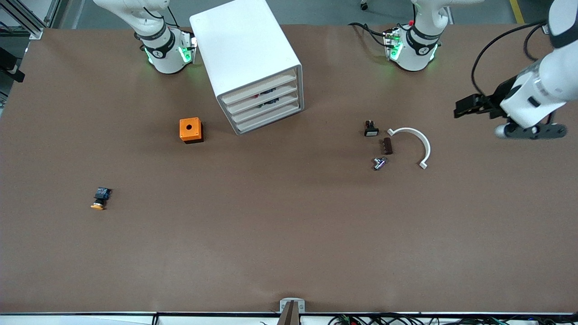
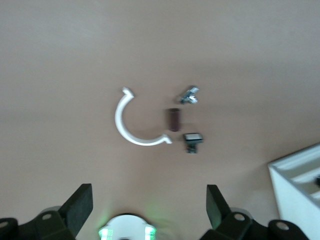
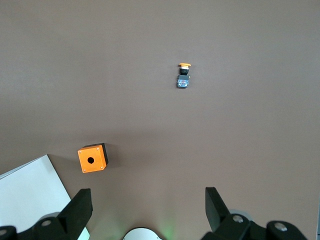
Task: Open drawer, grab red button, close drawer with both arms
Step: 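Move the left gripper from rest toward the white drawer cabinet, then hook the left gripper onto the drawer front of the cabinet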
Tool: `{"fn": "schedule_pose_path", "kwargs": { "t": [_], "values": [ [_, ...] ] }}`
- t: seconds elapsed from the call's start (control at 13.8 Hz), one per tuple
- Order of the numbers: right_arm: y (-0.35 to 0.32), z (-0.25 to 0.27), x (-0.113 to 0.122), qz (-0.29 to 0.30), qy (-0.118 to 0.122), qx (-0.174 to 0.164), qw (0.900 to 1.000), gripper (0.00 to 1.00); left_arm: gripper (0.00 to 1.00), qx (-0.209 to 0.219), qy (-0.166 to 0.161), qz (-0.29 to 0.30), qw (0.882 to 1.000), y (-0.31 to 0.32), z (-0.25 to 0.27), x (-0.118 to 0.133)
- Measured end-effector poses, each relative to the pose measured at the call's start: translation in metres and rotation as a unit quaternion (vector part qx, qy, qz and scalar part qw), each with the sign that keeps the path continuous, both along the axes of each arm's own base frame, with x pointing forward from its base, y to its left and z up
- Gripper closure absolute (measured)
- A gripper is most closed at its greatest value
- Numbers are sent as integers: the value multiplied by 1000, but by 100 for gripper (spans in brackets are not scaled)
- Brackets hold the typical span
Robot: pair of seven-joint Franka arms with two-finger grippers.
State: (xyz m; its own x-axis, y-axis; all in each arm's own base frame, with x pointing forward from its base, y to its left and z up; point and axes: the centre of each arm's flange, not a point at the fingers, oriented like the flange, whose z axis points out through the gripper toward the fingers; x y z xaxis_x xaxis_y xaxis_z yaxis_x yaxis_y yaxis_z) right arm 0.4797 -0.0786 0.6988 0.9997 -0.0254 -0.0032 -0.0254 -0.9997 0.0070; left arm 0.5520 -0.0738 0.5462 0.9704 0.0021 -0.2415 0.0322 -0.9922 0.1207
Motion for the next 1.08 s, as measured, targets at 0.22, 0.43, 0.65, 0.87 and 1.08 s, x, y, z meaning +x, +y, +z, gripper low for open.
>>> {"fn": "schedule_pose_path", "kwargs": {
  "t": [0.22, 0.43, 0.65, 0.87, 1.08],
  "values": [
    [0, 0, 0, 0, 0, 0, 1000, 0, 0, -7, 39, 10, 999, -46, -51, 15],
    [0, -1, 0, 0, 1, 0, 1000, 0, 0, 3, 69, 53, 996, -116, -85, 12],
    [-1, -1, 0, -1, 1, 0, 1000, 0, 0, 28, 91, 106, 990, -177, -98, 2],
    [-1, -1, 0, -1, 1, 0, 1000, 0, 0, 49, 121, 183, 974, -228, -109, -7],
    [-1, -1, 0, -1, 1, 0, 1000, 0, 0, 56, 183, 253, 948, -264, -136, -15]
  ]
}}
